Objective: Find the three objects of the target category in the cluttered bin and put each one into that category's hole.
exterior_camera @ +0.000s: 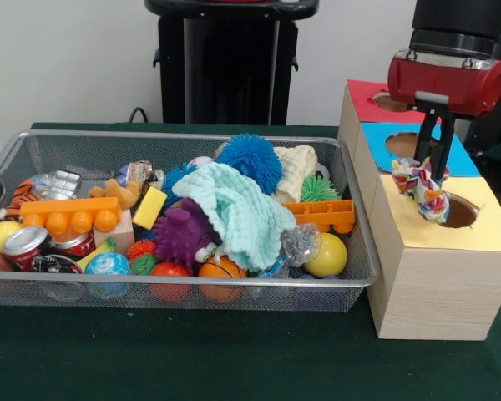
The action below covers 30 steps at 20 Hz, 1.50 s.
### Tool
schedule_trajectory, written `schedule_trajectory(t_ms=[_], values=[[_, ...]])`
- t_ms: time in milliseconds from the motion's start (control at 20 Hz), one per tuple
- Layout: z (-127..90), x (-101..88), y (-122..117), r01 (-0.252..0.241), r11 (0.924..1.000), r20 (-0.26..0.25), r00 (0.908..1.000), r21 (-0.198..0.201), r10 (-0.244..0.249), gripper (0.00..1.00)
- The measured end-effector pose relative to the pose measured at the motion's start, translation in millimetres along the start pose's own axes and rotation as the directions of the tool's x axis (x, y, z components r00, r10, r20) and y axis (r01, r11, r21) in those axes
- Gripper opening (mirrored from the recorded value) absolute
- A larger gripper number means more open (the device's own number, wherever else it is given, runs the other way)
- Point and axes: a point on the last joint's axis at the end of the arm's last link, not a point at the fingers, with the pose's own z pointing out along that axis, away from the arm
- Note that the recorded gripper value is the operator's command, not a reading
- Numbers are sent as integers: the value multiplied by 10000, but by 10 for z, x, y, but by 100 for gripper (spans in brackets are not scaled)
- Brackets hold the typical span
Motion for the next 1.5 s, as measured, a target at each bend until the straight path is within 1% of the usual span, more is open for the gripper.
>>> schedule_trajectory(t_ms=[250, 300, 550, 1000, 1050, 1500], values=[[-24, 117, 51, 138, 9999, -52, 9999, -39, -138, 0], [-41, 186, 89, 241, 9997, -72, 9997, -76, -241, 0], [-76, 314, 158, 438, 9989, -103, 9990, -149, -439, 0], [-81, 336, 169, 470, 9988, -109, 9988, -160, -472, 0], [-80, 336, 168, 470, 9988, -109, 9988, -159, -472, 100], [-80, 336, 168, 470, 9988, -109, 9988, -159, -472, 100]])
